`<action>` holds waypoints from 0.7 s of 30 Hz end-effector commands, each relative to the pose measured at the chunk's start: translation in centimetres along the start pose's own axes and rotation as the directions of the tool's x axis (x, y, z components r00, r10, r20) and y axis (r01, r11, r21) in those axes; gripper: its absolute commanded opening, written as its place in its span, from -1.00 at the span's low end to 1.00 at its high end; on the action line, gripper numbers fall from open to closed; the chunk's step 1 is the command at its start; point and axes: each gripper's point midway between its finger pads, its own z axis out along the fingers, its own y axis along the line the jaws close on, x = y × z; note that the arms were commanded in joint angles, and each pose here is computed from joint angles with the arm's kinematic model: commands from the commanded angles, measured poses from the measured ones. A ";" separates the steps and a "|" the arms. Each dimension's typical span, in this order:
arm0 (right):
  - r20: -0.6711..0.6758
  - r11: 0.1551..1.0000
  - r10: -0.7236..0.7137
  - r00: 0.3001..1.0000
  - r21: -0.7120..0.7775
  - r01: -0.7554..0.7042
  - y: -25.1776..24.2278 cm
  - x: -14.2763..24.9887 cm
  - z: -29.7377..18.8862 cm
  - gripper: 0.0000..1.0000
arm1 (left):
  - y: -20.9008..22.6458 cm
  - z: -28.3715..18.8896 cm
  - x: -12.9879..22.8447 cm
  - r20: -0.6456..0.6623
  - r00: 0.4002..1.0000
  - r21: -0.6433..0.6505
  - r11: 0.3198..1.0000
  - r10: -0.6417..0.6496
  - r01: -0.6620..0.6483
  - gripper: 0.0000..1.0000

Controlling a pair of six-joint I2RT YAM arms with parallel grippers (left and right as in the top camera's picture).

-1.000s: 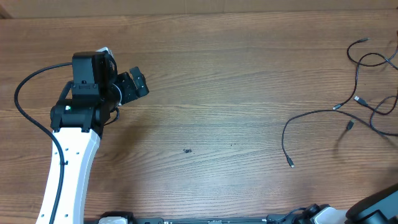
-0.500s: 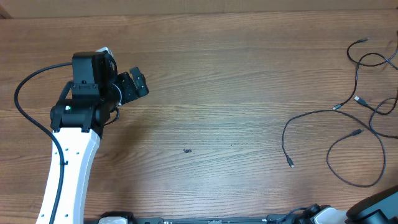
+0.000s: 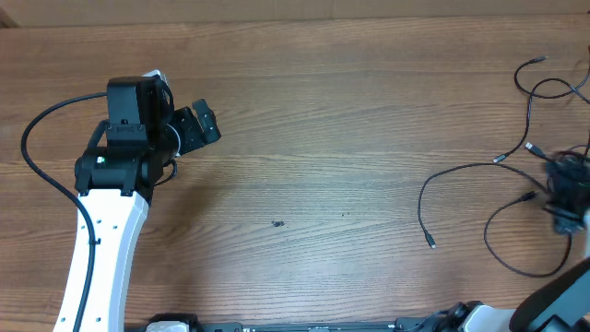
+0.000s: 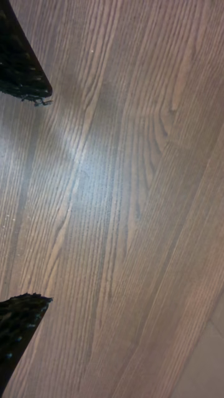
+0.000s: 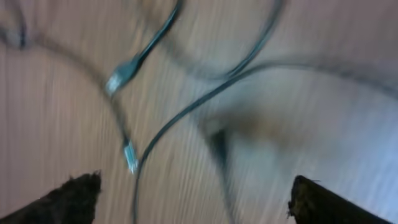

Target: Untangle cables

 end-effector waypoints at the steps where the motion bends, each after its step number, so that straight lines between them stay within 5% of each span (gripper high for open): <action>1: -0.087 0.987 -0.140 0.986 -0.086 0.132 3.9 4.0 0.4 1.00 | -0.5 -0.3 -0.6 0.012 1.000 0.016 1.000 0.020 -0.020 0.99; 11: -0.166 0.846 -0.504 0.848 -0.294 0.445 12.6 16.5 -0.1 1.00 | -0.5 -0.3 -0.6 0.012 1.000 0.016 1.000 0.020 -0.020 0.99; 21: -0.238 0.869 -0.490 0.839 -0.215 0.446 13.0 24.0 0.9 0.99 | -0.5 -0.3 -0.6 0.012 1.000 0.016 1.000 0.020 -0.020 0.99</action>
